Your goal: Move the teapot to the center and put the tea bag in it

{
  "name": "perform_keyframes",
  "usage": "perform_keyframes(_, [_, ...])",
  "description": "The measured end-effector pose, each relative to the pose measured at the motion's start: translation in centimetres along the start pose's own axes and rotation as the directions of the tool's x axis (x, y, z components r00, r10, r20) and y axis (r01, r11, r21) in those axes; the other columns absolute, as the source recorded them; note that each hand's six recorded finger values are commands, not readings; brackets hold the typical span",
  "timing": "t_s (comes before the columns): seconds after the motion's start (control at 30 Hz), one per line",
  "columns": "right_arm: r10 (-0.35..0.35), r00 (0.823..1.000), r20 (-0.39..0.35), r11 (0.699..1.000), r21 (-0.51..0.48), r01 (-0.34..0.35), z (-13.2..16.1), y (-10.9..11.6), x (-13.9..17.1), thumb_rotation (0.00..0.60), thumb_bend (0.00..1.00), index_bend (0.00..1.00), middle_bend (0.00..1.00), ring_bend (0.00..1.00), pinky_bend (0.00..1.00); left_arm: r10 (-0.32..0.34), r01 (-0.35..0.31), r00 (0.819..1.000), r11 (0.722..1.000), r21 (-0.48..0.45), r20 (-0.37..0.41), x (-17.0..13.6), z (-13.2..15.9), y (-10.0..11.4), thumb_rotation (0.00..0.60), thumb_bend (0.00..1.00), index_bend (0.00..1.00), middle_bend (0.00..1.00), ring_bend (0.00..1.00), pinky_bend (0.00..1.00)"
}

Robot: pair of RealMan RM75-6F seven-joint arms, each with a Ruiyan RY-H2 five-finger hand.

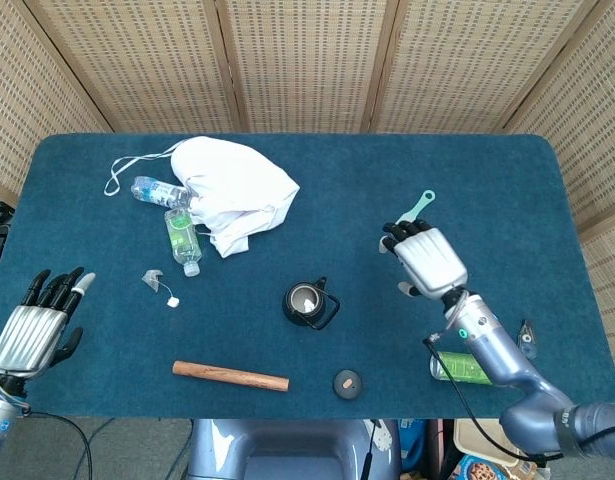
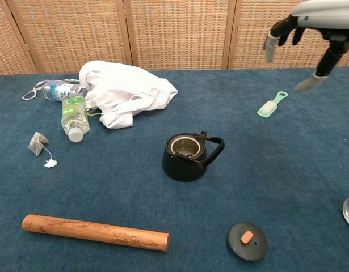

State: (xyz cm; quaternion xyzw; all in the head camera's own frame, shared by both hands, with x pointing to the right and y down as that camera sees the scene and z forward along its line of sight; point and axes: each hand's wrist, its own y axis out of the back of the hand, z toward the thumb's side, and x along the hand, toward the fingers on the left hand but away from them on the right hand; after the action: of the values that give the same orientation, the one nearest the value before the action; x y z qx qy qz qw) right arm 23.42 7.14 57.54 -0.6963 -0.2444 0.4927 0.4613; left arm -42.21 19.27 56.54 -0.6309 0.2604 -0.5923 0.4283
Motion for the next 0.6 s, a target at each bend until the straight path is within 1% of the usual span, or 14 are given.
perform_keyframes(0.1, [-0.027,0.998,0.049,1.000,-0.011,0.027,-1.4,0.2,1.7,0.600,0.20,0.41,0.30,0.25,0.31,0.002,-0.003,1.000,0.999,0.038,0.021,1.0,0.6,0.4,0.600,0.47,0.07,0.06,0.11,0.00])
perform_keyframes(0.2, [-0.039,0.995,0.087,0.999,-0.014,0.040,-2.6,0.1,3.0,0.600,0.20,0.41,0.30,0.25,0.31,-0.004,0.002,0.999,0.999,0.051,0.037,1.9,1.0,0.6,0.600,0.46,0.08,0.08,0.13,0.00])
perform_keyframes(0.3, [-0.049,0.992,0.120,0.999,-0.014,0.051,-3.5,0.0,4.1,0.600,0.20,0.41,0.30,0.25,0.31,-0.008,0.005,0.999,0.998,0.062,0.051,2.6,1.4,0.6,0.600,0.41,0.10,0.12,0.15,0.00])
perform_keyframes(0.37, [-0.058,0.988,0.144,0.998,-0.016,0.061,-4.1,-0.1,4.9,0.600,0.20,0.41,0.30,0.25,0.31,-0.017,0.012,0.998,0.997,0.075,0.062,3.0,1.7,0.5,0.600,0.36,0.12,0.16,0.19,0.02])
perform_keyframes(0.4, [-0.060,0.986,0.153,0.998,-0.017,0.063,-4.4,-0.2,5.2,0.600,0.20,0.41,0.30,0.25,0.31,-0.021,0.016,0.997,0.997,0.080,0.067,3.2,1.8,0.4,0.600,0.36,0.13,0.17,0.20,0.05])
perform_keyframes(0.43, [-0.060,0.985,0.161,0.998,-0.018,0.064,-4.6,-0.3,5.5,0.600,0.20,0.41,0.30,0.25,0.31,-0.026,0.019,0.997,0.996,0.086,0.074,3.4,2.0,0.4,0.600,0.35,0.15,0.19,0.22,0.09])
perform_keyframes(0.53, [-0.057,0.982,0.183,0.998,-0.026,0.062,-5.2,-0.8,6.4,0.600,0.20,0.41,0.30,0.25,0.31,-0.040,0.031,0.995,0.994,0.103,0.091,4.0,2.3,0.2,0.600,0.35,0.20,0.27,0.30,0.28])
perform_keyframes(0.57, [-0.054,0.980,0.193,0.998,-0.030,0.060,-5.5,-1.0,6.7,0.600,0.20,0.41,0.29,0.25,0.31,-0.049,0.039,0.994,0.993,0.110,0.098,4.2,2.5,0.1,0.600,0.35,0.22,0.28,0.32,0.33])
perform_keyframes(0.6, [-0.051,0.978,0.200,0.998,-0.033,0.059,-5.7,-1.1,7.0,0.600,0.20,0.41,0.29,0.25,0.31,-0.057,0.045,0.993,0.992,0.117,0.105,4.4,2.6,-0.1,0.600,0.35,0.23,0.29,0.32,0.34])
